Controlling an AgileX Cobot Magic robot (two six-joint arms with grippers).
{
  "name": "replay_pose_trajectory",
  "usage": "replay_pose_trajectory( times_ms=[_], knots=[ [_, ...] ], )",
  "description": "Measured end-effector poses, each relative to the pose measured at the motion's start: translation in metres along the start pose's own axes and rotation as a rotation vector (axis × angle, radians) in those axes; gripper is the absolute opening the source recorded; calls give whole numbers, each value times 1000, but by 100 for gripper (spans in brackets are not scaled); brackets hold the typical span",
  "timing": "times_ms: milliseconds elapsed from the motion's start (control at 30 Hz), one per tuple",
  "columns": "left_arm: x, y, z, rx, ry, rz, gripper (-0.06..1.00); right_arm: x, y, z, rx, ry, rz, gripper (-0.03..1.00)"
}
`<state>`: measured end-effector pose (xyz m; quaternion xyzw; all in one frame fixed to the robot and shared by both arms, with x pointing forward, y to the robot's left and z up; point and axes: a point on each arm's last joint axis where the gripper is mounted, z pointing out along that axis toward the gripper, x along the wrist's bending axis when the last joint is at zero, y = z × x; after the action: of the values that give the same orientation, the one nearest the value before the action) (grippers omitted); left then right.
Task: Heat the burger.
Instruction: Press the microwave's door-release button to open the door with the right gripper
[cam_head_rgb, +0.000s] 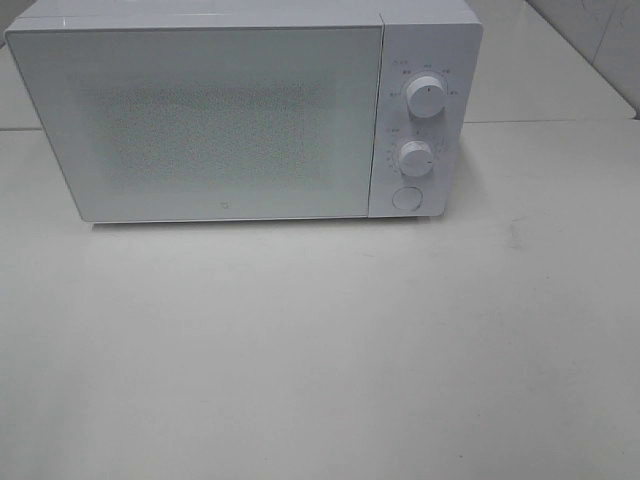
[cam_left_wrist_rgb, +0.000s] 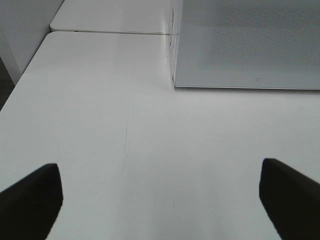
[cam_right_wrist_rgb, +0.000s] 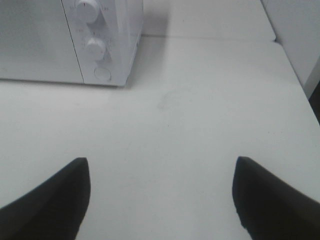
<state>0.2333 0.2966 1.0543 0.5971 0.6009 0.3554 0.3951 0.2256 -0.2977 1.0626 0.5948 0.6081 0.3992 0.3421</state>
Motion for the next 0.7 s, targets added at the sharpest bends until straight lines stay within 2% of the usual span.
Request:
replay_pose_trajectory(
  times_ms=[367,700],
  knots=[
    [0,0,0,0,0,0,99,1,37,26,-76,3,4,75],
    [0,0,0,0,0,0,99,2,63,62,-75,0,8,75]
  ],
)
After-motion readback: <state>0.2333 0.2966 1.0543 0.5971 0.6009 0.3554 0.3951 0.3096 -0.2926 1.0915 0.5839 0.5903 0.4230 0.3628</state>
